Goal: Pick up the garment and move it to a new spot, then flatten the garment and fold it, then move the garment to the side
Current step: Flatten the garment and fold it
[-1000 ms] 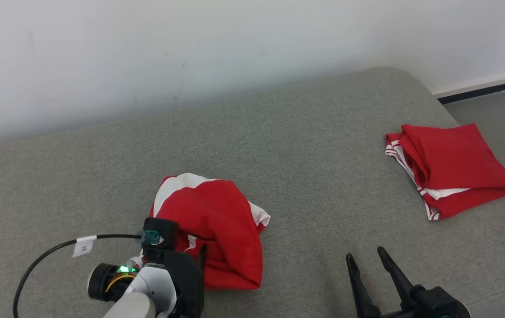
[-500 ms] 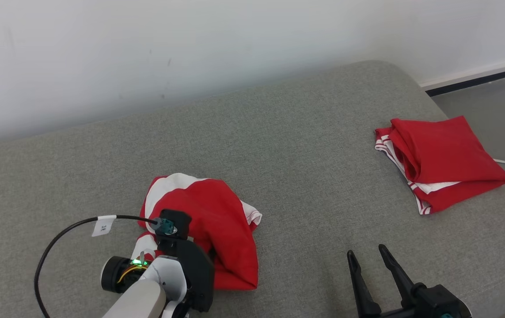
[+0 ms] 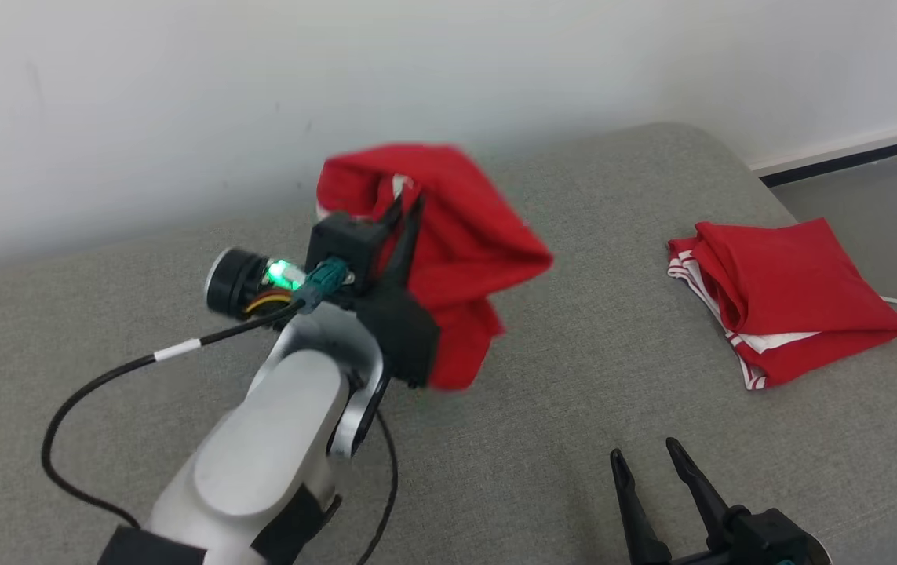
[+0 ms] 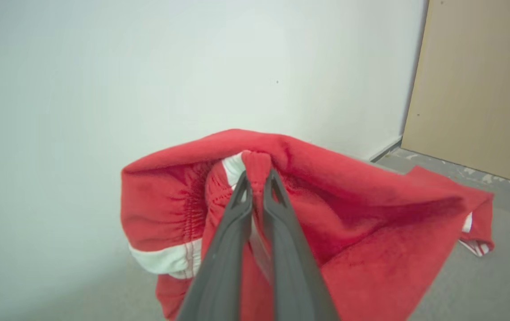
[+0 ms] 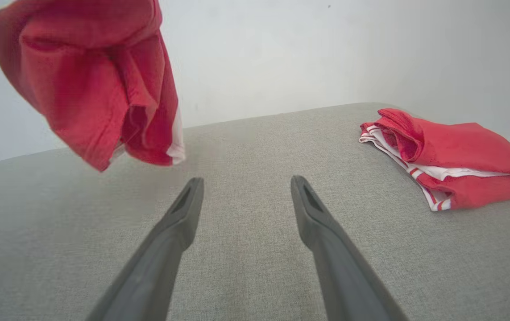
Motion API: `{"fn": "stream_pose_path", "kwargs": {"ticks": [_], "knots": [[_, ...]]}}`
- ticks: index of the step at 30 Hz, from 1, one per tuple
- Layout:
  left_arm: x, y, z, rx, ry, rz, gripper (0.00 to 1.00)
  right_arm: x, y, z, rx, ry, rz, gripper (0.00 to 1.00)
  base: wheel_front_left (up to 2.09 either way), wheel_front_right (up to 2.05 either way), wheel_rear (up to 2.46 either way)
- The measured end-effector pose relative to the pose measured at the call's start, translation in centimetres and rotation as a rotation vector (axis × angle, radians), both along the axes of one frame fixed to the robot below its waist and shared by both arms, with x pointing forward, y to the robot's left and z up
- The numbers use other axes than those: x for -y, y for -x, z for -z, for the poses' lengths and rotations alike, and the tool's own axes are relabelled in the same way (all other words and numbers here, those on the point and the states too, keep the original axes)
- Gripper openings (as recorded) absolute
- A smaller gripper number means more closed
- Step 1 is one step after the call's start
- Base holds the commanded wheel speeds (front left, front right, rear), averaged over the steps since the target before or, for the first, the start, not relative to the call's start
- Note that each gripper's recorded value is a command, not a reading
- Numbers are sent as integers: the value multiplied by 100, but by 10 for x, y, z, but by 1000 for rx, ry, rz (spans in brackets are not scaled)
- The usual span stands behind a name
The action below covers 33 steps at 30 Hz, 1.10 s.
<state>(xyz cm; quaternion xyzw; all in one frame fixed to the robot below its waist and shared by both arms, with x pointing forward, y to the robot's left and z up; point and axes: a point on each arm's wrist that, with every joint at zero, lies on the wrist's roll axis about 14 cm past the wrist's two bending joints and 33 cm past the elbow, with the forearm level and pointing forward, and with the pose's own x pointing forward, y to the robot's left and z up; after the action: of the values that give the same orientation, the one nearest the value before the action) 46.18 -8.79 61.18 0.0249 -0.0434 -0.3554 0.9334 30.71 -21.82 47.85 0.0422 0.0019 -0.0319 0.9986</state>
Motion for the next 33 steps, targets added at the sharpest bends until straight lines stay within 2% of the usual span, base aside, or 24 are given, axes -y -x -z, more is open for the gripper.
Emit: {"fn": "stream_pose_path", "kwargs": {"ticks": [3, 5, 6, 7, 9, 10, 11, 12, 13, 14, 17, 25, 27, 30, 33], "knots": [[26, 14, -51, 136, 94, 91, 0, -2, 2, -1, 3, -1, -4, 100, 0, 0, 0], [39, 24, -66, 87, 202, 155, 0, -1, 4, -1, 4, 0, -2, 100, 0, 0, 0], [45, 25, -53, 21, 178, 168, 0, 0, 5, -1, 5, 0, 2, 100, 0, 0, 0], [45, 25, -53, 21, 178, 168, 0, 0, 5, -1, 5, 0, 2, 100, 0, 0, 0], [51, 23, 1, -44, -98, 166, 0, 1, 7, -1, 6, 0, 5, 100, 0, 0, 0], [48, 20, 16, -114, -109, 141, 0, 1, 8, -2, 8, 0, 9, 100, 0, 0, 0], [40, 15, 39, -174, -175, 100, 0, 3, 10, -2, 9, 0, 16, 100, 0, 0, 0], [28, 12, 68, -230, -303, 73, 0, 6, 11, -4, 15, -1, 26, 100, 0, 0, 0], [18, 15, 93, -301, -359, 62, 0, 8, 12, -5, 19, -2, 36, 100, 0, 0, 0], [4, 10, 109, -314, -350, -5, 0, 15, 16, -5, 19, 4, 55, 100, 0, 0, 0], [0, -14, 69, -217, -188, -80, 0, 22, 20, -1, 6, 3, 77, 100, 0, 0, 0], [27, -8, -53, 149, 107, 34, 0, 3, 3, -4, 14, 0, 12, 100, 0, 0, 0], [37, 3, -79, 235, 141, 98, 0, -2, 0, -5, 17, -2, -3, 100, 0, 0, 0], [50, 19, -105, 299, 195, 178, 0, -5, -2, -5, 19, -5, -11, 100, 0, 0, 0], [53, 22, -101, 244, 242, 184, 0, -3, -1, -4, 16, -8, -3, 100, 0, 0, 0]]}}
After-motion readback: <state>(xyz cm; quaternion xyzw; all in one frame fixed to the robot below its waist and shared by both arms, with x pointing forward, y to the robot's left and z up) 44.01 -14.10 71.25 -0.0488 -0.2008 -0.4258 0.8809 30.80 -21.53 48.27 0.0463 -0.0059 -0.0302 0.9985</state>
